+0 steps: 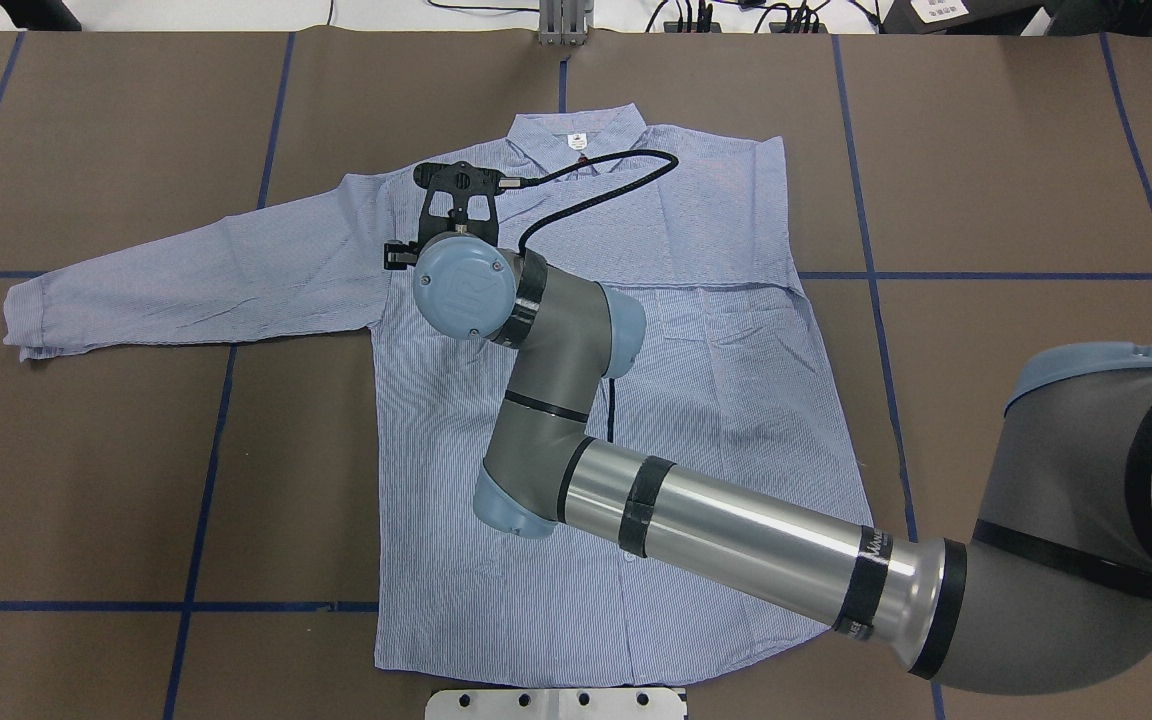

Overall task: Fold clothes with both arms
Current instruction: 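Lay the sleeve across the shirt front below the collar and release, then withdraw the right gripper from the shirt back toward its side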

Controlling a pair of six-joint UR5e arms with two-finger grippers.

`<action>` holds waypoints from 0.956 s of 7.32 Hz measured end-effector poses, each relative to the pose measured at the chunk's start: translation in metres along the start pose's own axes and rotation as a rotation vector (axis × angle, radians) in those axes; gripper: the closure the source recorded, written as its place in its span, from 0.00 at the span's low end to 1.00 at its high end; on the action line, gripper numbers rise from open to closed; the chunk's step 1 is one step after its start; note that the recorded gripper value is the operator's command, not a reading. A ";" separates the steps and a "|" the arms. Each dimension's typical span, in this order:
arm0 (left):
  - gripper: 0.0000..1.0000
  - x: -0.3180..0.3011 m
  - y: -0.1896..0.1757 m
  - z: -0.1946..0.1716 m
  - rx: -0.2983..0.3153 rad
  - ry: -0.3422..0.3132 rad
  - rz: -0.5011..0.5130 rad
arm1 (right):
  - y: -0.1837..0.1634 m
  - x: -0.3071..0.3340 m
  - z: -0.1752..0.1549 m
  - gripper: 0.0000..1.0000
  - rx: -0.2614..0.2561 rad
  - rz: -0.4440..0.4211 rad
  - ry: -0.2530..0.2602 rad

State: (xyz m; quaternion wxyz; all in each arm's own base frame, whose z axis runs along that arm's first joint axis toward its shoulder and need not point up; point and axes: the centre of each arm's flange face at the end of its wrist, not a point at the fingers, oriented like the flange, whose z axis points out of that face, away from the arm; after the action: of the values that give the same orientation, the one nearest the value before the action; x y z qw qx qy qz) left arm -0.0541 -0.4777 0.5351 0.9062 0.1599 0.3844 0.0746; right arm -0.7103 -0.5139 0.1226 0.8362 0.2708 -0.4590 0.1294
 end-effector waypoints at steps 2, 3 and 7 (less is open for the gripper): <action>0.00 0.003 -0.002 -0.002 0.008 0.003 0.004 | -0.013 -0.006 -0.007 0.01 -0.028 -0.023 0.014; 0.00 0.005 -0.004 -0.004 0.022 0.008 0.017 | -0.032 -0.005 -0.016 0.01 -0.088 -0.025 0.045; 0.00 0.040 -0.024 0.013 0.105 0.054 0.122 | -0.119 0.079 -0.090 0.00 -0.381 -0.061 0.184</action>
State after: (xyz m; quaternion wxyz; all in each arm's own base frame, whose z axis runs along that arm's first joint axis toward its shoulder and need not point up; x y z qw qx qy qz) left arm -0.0168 -0.4933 0.5085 0.8796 0.2282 0.4016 0.1136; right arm -0.5495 -0.5625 0.1105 0.9141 0.1085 -0.3887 0.0390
